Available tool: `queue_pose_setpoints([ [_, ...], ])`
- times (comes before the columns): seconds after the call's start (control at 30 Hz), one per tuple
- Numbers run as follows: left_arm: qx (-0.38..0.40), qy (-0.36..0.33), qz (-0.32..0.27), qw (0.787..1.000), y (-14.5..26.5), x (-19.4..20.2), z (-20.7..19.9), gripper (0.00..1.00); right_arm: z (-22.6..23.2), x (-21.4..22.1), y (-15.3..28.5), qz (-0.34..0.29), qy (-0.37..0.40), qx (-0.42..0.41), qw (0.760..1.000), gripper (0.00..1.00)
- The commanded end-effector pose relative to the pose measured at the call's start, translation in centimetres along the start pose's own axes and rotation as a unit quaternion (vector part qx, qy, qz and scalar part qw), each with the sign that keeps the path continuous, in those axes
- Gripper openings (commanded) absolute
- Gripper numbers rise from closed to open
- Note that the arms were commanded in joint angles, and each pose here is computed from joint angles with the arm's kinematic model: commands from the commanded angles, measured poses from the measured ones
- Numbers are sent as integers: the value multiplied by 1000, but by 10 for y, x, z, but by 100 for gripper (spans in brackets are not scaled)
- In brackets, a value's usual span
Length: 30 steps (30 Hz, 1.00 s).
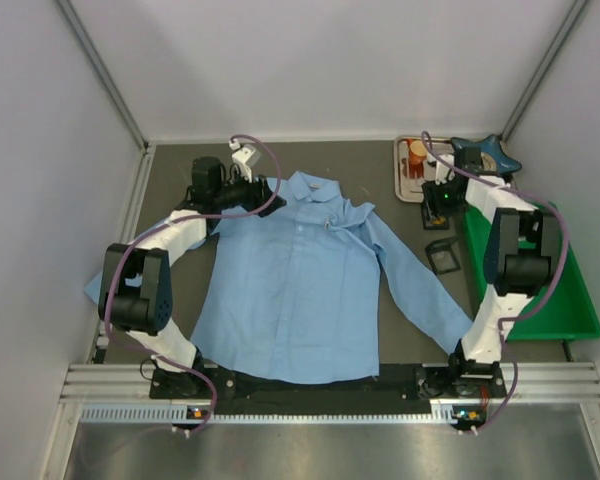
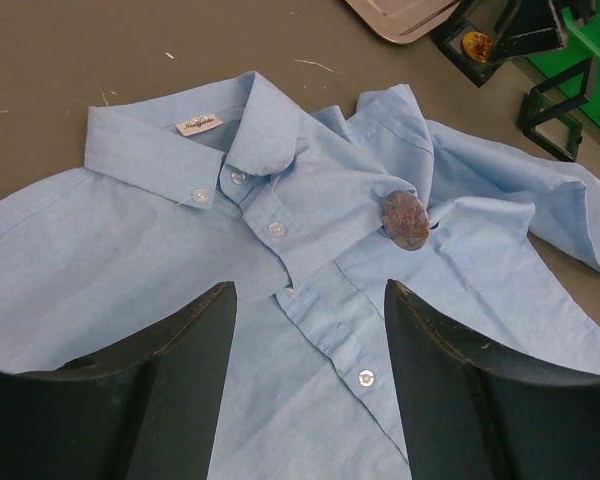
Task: Pin the brooch onto the clothing
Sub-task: Pick up the brooch from the brooch box.
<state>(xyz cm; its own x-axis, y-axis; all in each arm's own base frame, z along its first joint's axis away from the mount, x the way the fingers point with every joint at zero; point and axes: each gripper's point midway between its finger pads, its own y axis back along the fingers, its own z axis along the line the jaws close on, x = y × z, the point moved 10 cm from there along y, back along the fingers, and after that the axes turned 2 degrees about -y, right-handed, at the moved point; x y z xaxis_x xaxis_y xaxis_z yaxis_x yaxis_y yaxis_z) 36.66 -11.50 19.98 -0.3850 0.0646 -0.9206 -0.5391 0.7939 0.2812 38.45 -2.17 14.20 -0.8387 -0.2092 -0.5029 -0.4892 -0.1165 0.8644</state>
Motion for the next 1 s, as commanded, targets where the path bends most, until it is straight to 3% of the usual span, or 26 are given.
queue_pose_setpoints([
  [0.0, 5, -28, -34, 999, 0, -24, 1, 66, -6, -23, -6, -41, 10, 12, 999, 57],
  [0.7, 10, -28, -24, 999, -8, -23, 9, 65, -10, -10, -28, -16, 9, 5, 1000, 55],
  [0.97, 8, -28, -21, 999, -7, -20, 9, 65, -7, -10, -19, -24, 13, 1, 1000, 43],
])
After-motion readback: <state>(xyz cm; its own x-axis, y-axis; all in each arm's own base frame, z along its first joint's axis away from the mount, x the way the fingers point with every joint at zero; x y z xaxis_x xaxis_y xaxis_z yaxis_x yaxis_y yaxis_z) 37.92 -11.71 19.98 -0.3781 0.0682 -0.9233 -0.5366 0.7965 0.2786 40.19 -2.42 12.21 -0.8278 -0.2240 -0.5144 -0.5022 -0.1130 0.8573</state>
